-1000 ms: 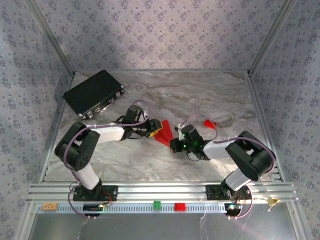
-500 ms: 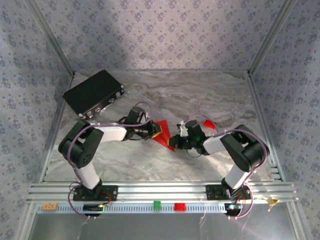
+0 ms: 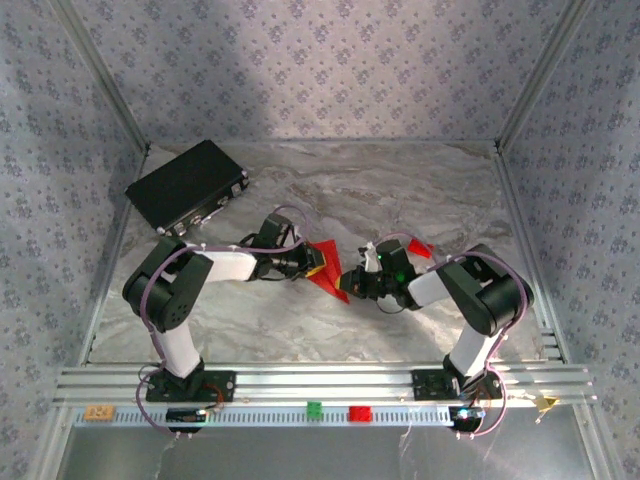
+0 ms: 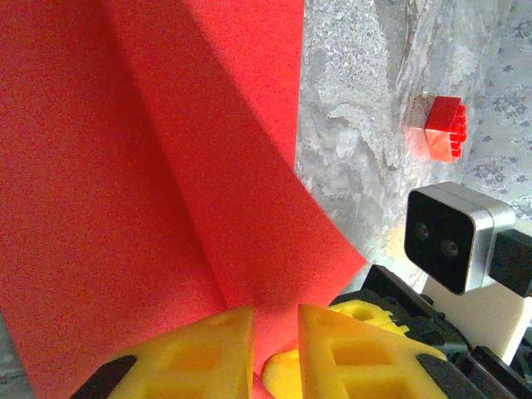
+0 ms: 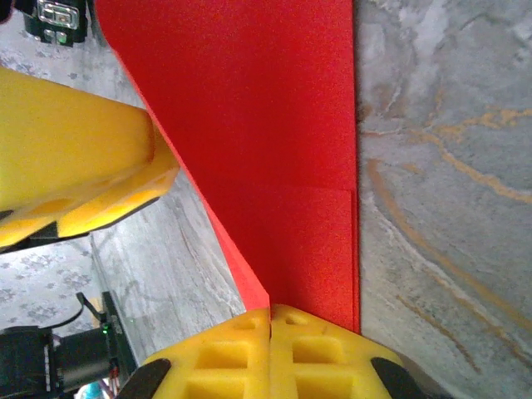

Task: Fold a paper plane with a square sheet of paper (pick it up from the middle)
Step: Fourth fold the wing at the center of the table.

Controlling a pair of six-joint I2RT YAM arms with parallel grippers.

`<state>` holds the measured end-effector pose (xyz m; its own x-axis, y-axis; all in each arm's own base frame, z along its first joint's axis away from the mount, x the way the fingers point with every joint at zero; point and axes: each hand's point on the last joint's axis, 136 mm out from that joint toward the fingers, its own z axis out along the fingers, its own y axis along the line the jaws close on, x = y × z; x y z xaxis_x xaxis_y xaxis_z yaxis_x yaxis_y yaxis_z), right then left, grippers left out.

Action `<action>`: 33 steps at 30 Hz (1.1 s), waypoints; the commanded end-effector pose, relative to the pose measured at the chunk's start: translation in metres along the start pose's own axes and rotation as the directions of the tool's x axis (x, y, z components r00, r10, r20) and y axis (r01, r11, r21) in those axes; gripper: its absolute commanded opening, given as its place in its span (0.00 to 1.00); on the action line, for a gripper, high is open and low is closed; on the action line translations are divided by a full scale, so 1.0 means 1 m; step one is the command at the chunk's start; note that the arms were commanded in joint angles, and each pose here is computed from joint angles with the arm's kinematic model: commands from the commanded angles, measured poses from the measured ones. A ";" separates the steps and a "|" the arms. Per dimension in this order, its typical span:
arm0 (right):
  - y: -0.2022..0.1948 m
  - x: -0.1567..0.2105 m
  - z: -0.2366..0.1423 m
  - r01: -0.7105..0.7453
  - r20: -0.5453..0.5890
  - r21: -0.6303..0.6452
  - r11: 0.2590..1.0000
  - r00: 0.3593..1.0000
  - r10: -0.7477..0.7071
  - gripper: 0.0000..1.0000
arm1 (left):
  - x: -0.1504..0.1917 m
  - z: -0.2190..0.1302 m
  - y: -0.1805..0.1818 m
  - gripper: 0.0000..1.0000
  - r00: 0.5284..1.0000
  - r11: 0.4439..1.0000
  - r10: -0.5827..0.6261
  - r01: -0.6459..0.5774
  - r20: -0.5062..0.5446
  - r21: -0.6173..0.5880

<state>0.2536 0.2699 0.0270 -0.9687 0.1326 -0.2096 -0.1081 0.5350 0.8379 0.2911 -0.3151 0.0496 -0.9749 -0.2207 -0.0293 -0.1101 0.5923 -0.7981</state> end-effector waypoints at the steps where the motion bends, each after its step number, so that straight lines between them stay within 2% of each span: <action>1: -0.003 0.002 -0.001 -0.038 -0.004 -0.013 0.999 0.999 0.038 0.03 | -0.001 0.000 -0.005 0.20 0.999 0.999 0.038 -0.038 0.014 0.001; 9: -0.004 0.001 -0.003 -0.050 0.011 -0.019 0.999 0.999 0.051 0.03 | 0.005 0.007 0.024 0.11 1.000 0.996 -0.003 0.002 -0.007 -0.090; 18: -0.005 -0.001 -0.005 -0.062 0.023 -0.034 0.998 0.998 0.063 0.03 | 0.012 0.012 0.052 0.09 0.999 0.987 -0.030 0.027 -0.020 -0.161; 33: -0.011 -0.001 -0.007 -0.082 0.022 -0.042 0.996 0.996 0.083 0.03 | 0.010 0.011 0.054 0.08 1.000 0.983 -0.011 0.008 -0.019 -0.181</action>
<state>0.2576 0.2623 0.0298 -0.9655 0.1846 -0.1837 -0.0721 0.4881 0.8698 0.2855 -0.3037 0.0199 -0.9754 -0.2191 -0.0238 -0.1317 0.6661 -0.7341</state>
